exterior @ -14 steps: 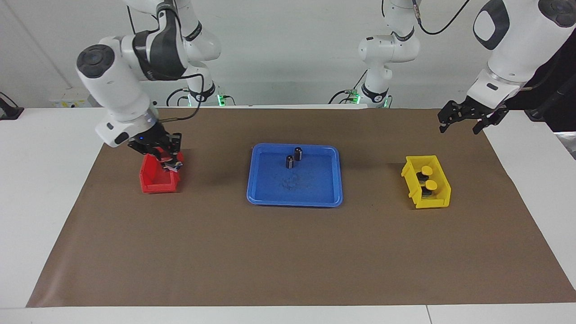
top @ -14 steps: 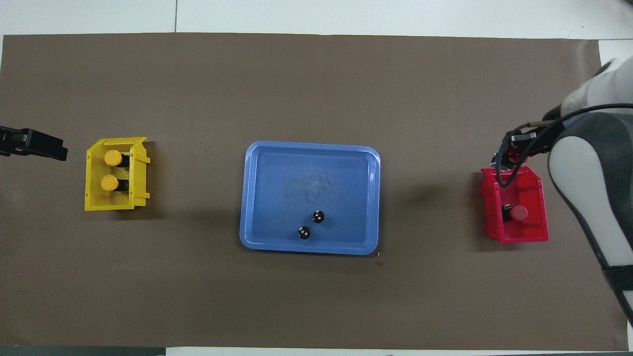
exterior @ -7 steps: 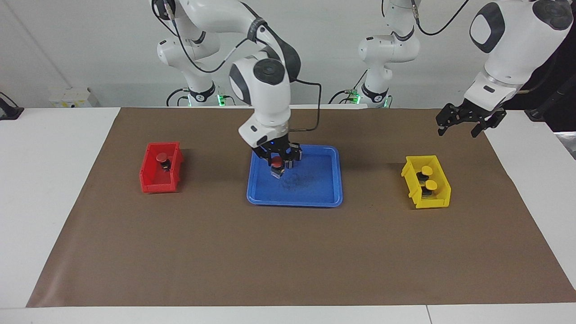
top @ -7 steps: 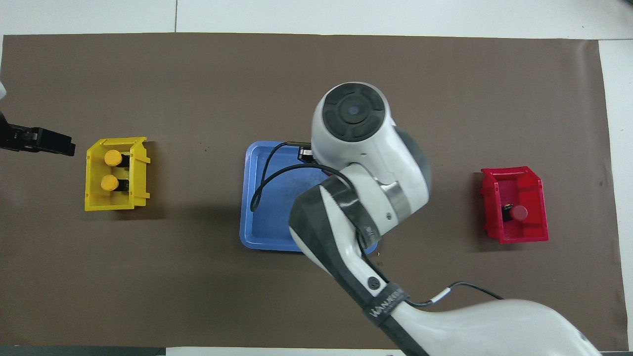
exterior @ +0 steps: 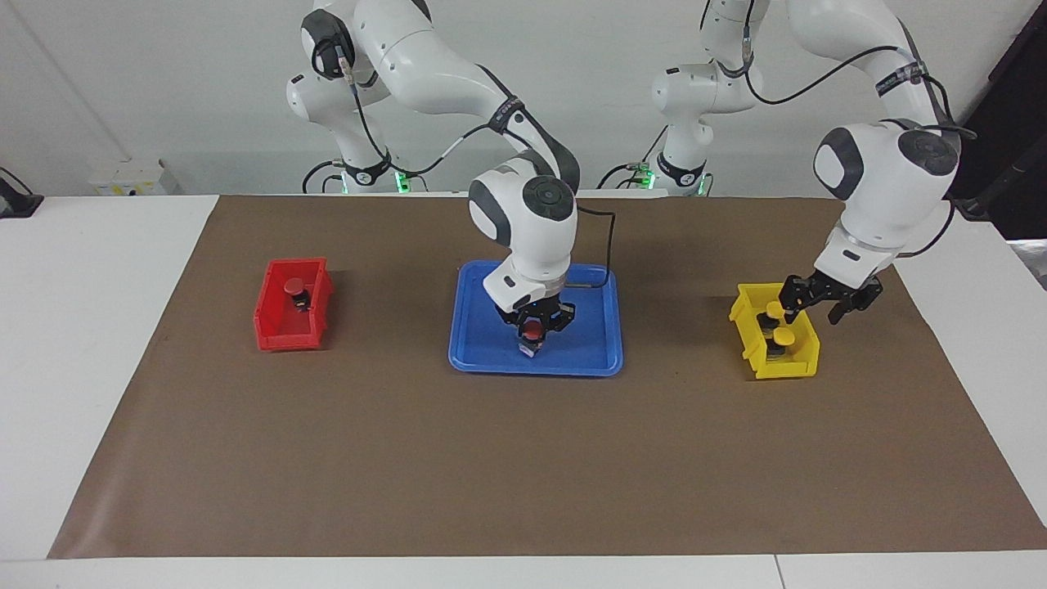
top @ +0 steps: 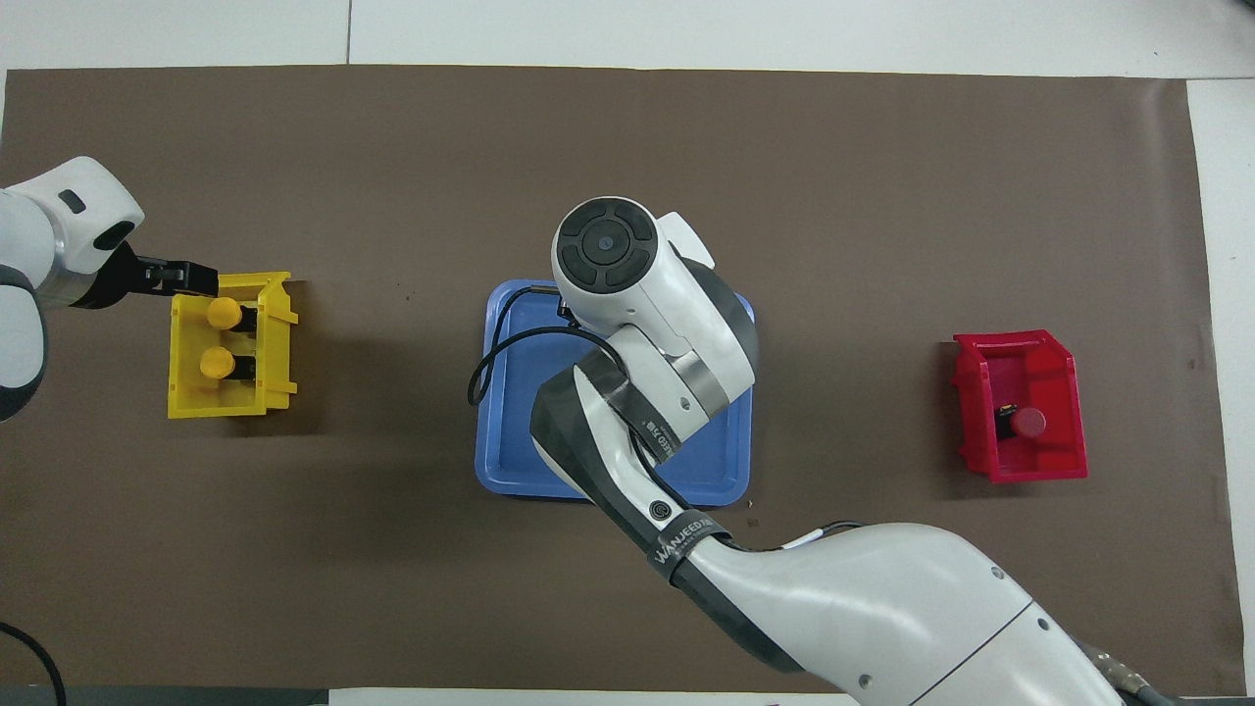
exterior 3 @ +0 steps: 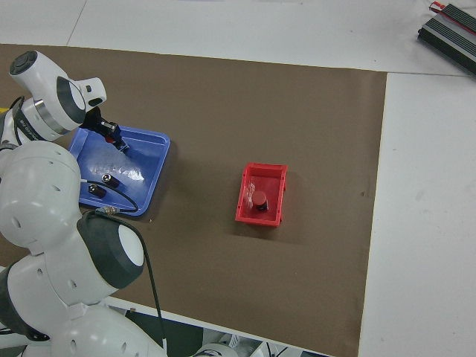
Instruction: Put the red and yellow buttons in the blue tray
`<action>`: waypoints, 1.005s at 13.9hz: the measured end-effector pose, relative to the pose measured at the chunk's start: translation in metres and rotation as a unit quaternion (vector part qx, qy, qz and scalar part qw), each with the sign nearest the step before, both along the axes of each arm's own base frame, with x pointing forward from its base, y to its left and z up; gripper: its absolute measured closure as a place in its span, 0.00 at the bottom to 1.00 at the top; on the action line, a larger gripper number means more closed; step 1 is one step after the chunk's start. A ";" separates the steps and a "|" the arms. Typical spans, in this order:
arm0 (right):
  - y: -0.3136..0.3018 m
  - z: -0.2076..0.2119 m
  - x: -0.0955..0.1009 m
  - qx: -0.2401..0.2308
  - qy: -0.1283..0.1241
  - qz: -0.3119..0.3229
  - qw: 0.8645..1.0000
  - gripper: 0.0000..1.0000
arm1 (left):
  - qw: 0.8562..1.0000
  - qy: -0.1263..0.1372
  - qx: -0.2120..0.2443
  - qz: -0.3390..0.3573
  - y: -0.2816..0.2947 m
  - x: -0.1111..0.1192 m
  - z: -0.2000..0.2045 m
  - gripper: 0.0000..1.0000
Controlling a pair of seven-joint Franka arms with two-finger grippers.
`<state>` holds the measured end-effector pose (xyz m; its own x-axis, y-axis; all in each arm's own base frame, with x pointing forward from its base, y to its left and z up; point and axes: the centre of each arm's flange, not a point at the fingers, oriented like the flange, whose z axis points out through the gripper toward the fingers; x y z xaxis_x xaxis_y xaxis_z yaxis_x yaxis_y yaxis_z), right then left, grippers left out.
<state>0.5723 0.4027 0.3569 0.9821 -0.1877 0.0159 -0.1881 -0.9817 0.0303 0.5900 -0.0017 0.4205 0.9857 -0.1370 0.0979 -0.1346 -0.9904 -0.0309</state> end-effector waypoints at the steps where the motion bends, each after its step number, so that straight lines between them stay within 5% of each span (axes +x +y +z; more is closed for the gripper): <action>1: -0.001 -0.001 0.000 0.000 0.000 0.000 1.000 0.54 | 1.000 0.001 0.000 0.002 0.000 0.003 -0.011 0.33; 4: -0.010 0.023 0.011 0.011 -0.018 -0.009 1.000 0.20 | 1.000 0.007 -0.001 0.007 0.000 -0.001 -0.036 0.33; 6: -0.047 0.057 0.029 0.011 -0.025 0.011 1.000 0.19 | 1.000 0.015 -0.001 0.008 0.000 -0.006 -0.046 0.33; 8: -0.134 0.104 0.037 0.004 -0.005 0.037 0.999 0.19 | 1.000 0.022 -0.001 0.009 0.000 -0.010 -0.052 0.33; 11: -0.300 0.130 -0.005 0.029 0.028 0.098 0.994 0.19 | 1.000 0.024 -0.001 0.011 -0.001 -0.014 -0.058 0.34; 14: -0.423 0.105 -0.068 0.038 0.033 0.129 0.990 0.19 | 1.000 0.021 -0.002 0.015 -0.003 -0.014 -0.058 0.59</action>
<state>0.5042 -0.0199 0.4624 0.9960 0.0707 -0.0542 0.0685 -0.9968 -0.0409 0.5762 -0.0048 0.3620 0.9926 -0.1080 0.0560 -0.1069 -0.9940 -0.0225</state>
